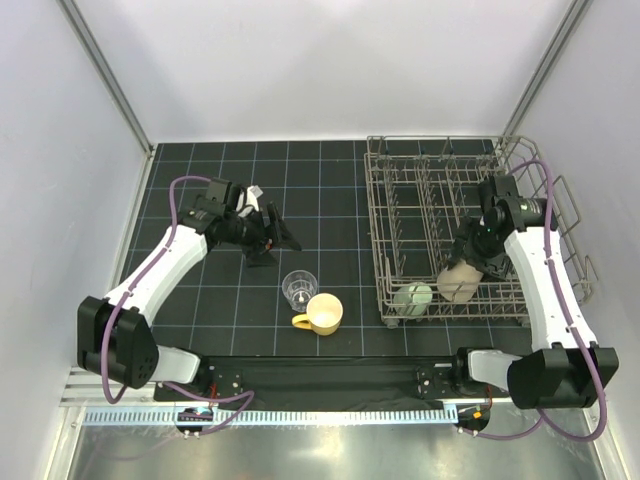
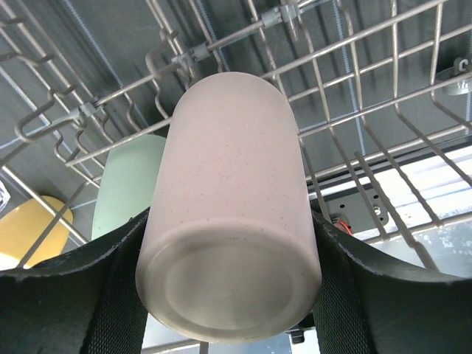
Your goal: Load the cups into the dish rack
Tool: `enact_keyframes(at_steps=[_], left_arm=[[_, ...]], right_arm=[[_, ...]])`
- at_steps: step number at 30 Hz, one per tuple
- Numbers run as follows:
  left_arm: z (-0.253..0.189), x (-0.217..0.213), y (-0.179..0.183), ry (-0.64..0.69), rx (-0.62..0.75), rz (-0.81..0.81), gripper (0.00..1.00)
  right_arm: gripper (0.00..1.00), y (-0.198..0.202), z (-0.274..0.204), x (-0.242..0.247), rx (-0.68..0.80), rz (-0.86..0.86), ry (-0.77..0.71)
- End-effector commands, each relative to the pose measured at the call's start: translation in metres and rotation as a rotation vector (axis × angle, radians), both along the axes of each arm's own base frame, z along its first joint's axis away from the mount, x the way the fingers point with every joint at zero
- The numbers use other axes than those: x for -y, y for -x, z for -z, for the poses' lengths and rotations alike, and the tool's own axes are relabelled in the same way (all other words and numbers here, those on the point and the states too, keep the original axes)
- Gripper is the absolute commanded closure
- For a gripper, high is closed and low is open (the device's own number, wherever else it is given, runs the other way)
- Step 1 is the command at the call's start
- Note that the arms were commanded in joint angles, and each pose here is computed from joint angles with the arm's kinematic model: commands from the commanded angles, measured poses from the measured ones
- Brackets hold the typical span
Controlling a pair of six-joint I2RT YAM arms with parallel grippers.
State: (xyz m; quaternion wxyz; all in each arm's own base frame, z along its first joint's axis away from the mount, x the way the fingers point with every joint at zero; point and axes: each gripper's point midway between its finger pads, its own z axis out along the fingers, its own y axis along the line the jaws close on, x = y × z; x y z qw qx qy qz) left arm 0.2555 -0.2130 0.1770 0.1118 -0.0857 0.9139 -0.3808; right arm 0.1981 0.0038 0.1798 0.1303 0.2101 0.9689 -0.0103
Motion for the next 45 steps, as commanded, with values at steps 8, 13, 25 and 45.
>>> enact_keyframes(at_steps=[8, 13, 25, 45], left_arm=[[0.002, -0.001, 0.002, 0.005, 0.000, 0.019, 0.22], [0.004, -0.001, 0.004, 0.003, -0.004, 0.021, 0.22], [0.003, -0.002, 0.002, -0.003, 0.002, 0.017, 0.22], [0.002, -0.001, 0.008, 0.030, 0.017, 0.001, 0.22]], right_arm=[[0.96, 0.061, 0.010, -0.001, -0.216, -0.002, -0.006], [0.96, 0.056, 0.013, -0.003, -0.252, -0.030, 0.017], [0.96, 0.053, 0.017, -0.005, -0.277, -0.069, 0.068], [0.96, 0.009, -0.037, 0.013, -0.047, -0.055, 0.146]])
